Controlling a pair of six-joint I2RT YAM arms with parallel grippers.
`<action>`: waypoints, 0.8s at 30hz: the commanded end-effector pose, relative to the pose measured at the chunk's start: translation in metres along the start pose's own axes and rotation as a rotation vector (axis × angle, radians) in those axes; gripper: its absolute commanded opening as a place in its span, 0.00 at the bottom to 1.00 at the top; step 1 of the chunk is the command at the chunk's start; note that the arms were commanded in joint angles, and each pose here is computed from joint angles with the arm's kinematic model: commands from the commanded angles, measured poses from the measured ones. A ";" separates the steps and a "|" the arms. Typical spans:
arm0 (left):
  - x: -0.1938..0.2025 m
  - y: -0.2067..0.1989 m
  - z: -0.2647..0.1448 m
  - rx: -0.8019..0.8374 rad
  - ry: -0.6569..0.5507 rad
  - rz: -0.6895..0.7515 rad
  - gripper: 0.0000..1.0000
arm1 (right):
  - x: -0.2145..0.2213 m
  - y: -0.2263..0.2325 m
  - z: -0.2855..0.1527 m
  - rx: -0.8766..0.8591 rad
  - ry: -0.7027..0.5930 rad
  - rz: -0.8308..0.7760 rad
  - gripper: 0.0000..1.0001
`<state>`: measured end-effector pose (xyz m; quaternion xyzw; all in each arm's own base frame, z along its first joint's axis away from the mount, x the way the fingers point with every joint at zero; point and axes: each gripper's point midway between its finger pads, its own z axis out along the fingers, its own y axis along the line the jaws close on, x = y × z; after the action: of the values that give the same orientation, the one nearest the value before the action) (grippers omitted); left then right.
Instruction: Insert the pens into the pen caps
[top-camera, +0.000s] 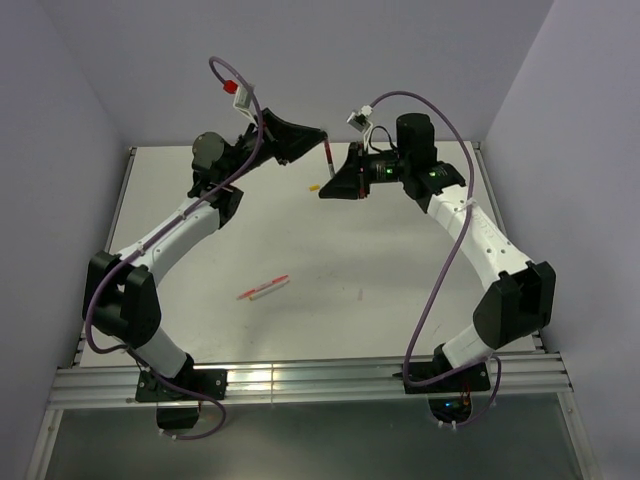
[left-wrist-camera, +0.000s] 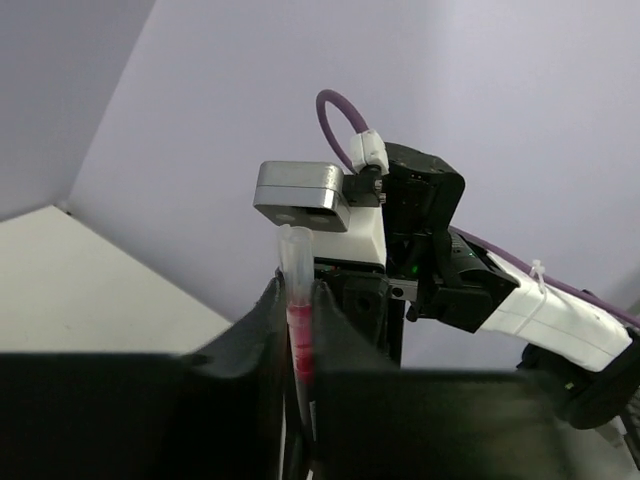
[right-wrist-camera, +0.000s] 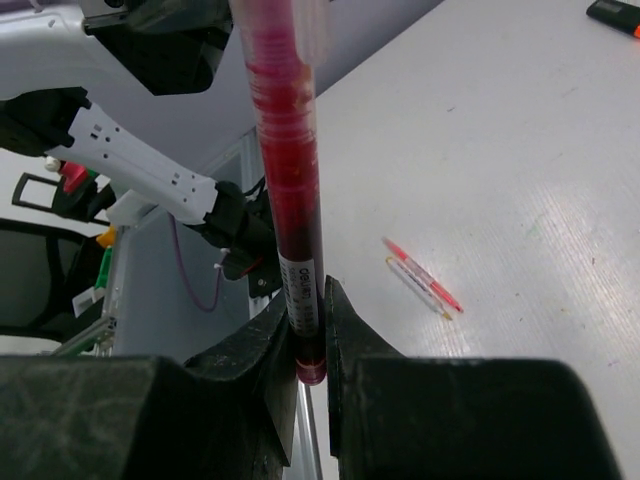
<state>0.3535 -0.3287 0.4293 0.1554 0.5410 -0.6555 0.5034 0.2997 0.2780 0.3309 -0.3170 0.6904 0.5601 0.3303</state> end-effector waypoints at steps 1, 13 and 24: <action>0.045 -0.020 -0.007 0.084 0.190 -0.056 0.27 | -0.058 0.026 -0.006 -0.026 -0.117 -0.226 0.00; -0.058 -0.004 -0.035 0.083 0.055 0.123 0.67 | -0.005 -0.003 -0.006 0.069 -0.040 -0.203 0.00; -0.050 0.008 -0.015 -0.091 0.079 0.193 0.65 | 0.000 -0.024 0.012 0.202 0.009 -0.229 0.00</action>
<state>0.3880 -0.2902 0.4357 0.1899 0.5803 -0.6020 0.5145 0.3121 0.2829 0.2940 -0.3462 0.7188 0.4670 0.3812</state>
